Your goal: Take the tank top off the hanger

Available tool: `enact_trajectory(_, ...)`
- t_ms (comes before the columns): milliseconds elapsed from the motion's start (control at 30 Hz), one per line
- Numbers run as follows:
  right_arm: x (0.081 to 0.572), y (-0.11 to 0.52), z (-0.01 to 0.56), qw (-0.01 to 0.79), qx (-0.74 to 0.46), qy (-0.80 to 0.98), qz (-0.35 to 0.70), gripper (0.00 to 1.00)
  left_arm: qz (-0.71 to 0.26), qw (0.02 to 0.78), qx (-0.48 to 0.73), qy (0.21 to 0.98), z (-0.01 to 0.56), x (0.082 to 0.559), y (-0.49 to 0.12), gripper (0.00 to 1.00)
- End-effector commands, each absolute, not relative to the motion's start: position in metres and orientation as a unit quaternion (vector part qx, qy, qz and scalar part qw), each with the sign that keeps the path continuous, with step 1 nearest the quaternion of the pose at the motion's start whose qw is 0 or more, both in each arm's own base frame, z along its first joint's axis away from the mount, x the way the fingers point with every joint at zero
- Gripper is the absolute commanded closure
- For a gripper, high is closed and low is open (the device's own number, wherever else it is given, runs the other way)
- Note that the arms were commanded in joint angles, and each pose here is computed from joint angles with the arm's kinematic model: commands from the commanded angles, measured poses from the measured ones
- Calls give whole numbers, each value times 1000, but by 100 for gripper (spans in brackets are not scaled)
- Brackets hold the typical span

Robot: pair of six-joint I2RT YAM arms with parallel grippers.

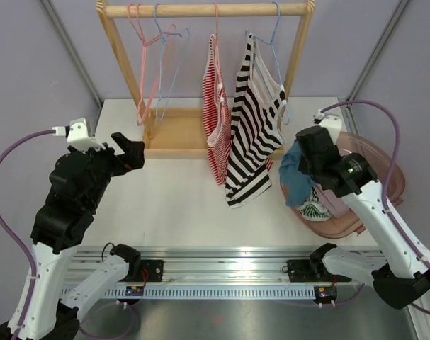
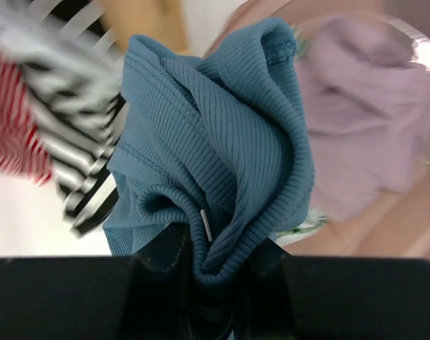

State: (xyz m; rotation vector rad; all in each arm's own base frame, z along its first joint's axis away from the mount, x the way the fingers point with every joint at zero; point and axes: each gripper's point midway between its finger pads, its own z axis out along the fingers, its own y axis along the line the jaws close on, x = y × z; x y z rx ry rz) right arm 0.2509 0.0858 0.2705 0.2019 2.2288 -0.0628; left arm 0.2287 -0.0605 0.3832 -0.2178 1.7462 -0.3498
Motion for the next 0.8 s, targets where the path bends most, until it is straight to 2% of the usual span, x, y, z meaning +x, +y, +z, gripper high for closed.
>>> enact_trajectory(0, 262, 13, 299, 455, 141, 870, -127, 100, -169, 640, -72, 746, 396, 228, -67, 1)
enact_trajectory(167, 288, -31, 286, 433, 240, 860, -123, 100, -192, 641, -52, 742, 409, 229, -78, 1)
enact_trajectory(200, 300, -37, 287, 449, 261, 847, -113, 100, -197, 645, -51, 737, 414, 229, -79, 1)
enact_trajectory(233, 305, -47, 271, 435, 276, 848, -122, 96, -205, 651, -50, 729, 424, 227, -81, 1)
enact_trajectory(267, 311, -53, 266, 433, 289, 845, -123, 84, -209, 652, -46, 728, 427, 228, -83, 1)
enact_trajectory(300, 312, -58, 259, 423, 297, 846, -129, 67, -214, 656, -44, 723, 433, 228, -84, 1)
enact_trajectory(333, 315, -63, 245, 404, 301, 852, -141, 33, -218, 664, -44, 714, 446, 227, -84, 1)
enact_trajectory(433, 313, -70, 241, 397, 313, 847, -162, 17, -213, 657, -42, 722, 458, 237, -88, 1)
enact_trajectory(467, 313, -70, 245, 403, 315, 844, -160, 1, -214, 658, -41, 721, 462, 239, -89, 1)
enact_trajectory(667, 301, -74, 293, 455, 320, 817, -149, 1, -253, 655, -13, 712, 489, 252, -114, 1)
enact_trajectory(733, 297, -62, 307, 478, 302, 818, -108, 0, -263, 652, 2, 711, 498, 260, -130, 1)
enact_trajectory(767, 306, -37, 312, 494, 265, 827, -39, 0, -265, 651, 6, 711, 500, 263, -135, 1)
